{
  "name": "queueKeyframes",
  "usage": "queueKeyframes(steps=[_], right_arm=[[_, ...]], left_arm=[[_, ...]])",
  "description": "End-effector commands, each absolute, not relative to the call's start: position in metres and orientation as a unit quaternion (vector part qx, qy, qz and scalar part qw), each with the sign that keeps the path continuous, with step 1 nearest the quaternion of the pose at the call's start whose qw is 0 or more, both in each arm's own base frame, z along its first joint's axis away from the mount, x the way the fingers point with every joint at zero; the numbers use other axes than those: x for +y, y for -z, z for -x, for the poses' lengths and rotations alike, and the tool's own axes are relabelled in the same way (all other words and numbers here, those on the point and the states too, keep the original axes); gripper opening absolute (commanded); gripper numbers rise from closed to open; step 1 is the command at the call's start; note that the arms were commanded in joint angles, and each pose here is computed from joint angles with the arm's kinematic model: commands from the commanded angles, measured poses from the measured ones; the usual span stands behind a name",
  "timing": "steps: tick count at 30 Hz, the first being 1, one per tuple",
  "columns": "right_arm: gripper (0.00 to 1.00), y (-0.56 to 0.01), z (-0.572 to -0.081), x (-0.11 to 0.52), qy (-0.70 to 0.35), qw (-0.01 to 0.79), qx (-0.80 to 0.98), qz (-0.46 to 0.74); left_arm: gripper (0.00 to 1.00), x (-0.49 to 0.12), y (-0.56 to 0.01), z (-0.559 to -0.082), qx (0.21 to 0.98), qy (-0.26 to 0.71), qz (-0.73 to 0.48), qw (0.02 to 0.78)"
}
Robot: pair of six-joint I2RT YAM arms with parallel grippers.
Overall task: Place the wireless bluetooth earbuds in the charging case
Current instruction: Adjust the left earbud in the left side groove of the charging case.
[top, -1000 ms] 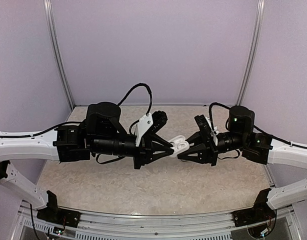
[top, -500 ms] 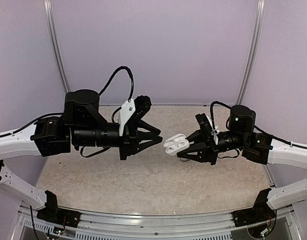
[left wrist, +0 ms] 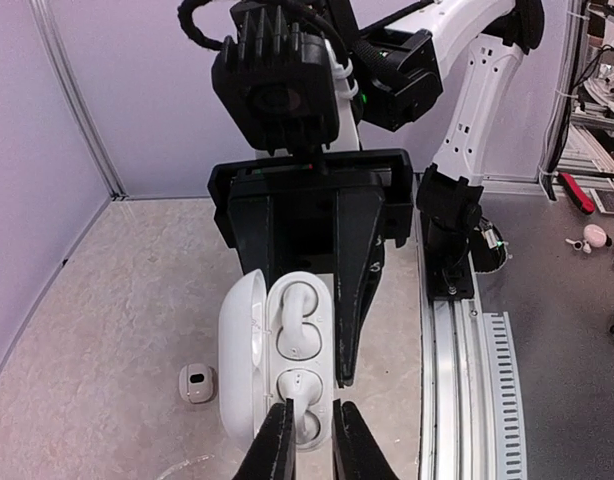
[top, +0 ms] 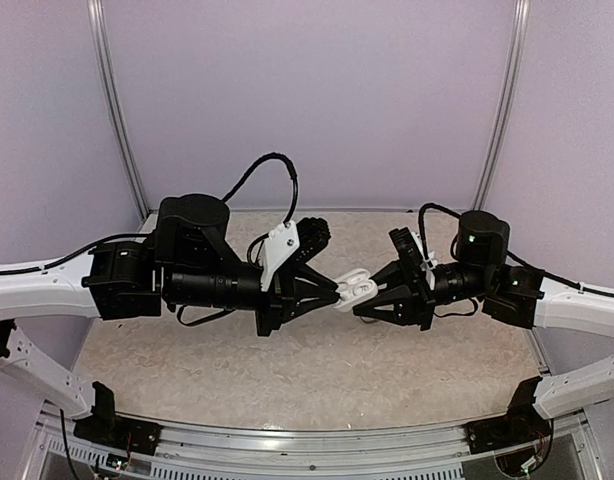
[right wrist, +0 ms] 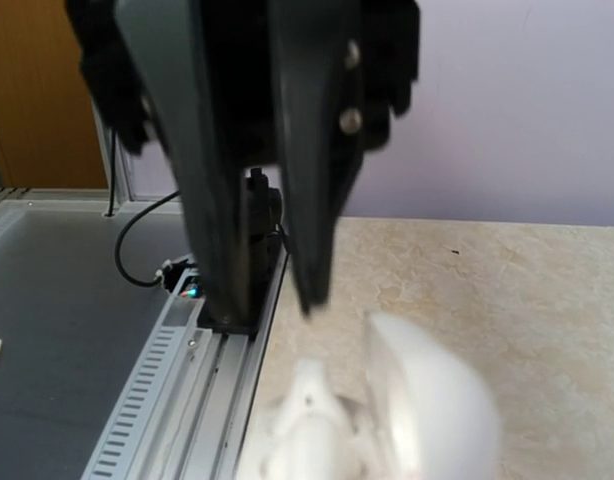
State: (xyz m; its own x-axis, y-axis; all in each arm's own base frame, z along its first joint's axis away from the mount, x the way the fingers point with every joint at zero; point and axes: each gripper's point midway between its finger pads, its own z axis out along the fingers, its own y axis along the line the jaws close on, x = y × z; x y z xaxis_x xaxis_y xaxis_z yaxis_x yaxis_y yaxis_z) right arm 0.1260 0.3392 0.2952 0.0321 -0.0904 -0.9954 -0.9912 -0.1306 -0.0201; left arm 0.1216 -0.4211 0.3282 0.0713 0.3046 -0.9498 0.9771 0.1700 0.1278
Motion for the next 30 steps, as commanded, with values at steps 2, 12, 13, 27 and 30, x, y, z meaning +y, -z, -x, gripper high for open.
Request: queueKeyframes(steps=[2,12,13,27,30], right_arm=[[0.00,-0.309,-0.121,0.341,-0.512,0.455,0.462,0.564],[0.00,-0.312,-0.118,0.340,-0.514,0.457,0.458,0.564],[0.00,-0.312,-0.118,0.340,-0.514,0.457,0.457,0.564],[0.00,-0.303,-0.122,0.338,-0.508,0.457,0.474,0.556],[0.00,-0.300,-0.124,0.339,-0.507,0.455,0.480,0.554]], left_arm=[[0.13,-0.429,-0.334,-0.127,0.585,0.332,-0.545,0.501],[0.02,-0.435,-0.311,-0.132,0.602,0.312,-0.553,0.484],[0.02,-0.435,-0.309,-0.132,0.603,0.311,-0.555,0.482],[0.22,-0.425,-0.326,-0.129,0.589,0.309,-0.551,0.504],[0.37,-0.410,-0.348,-0.129,0.578,0.310,-0.534,0.535]])
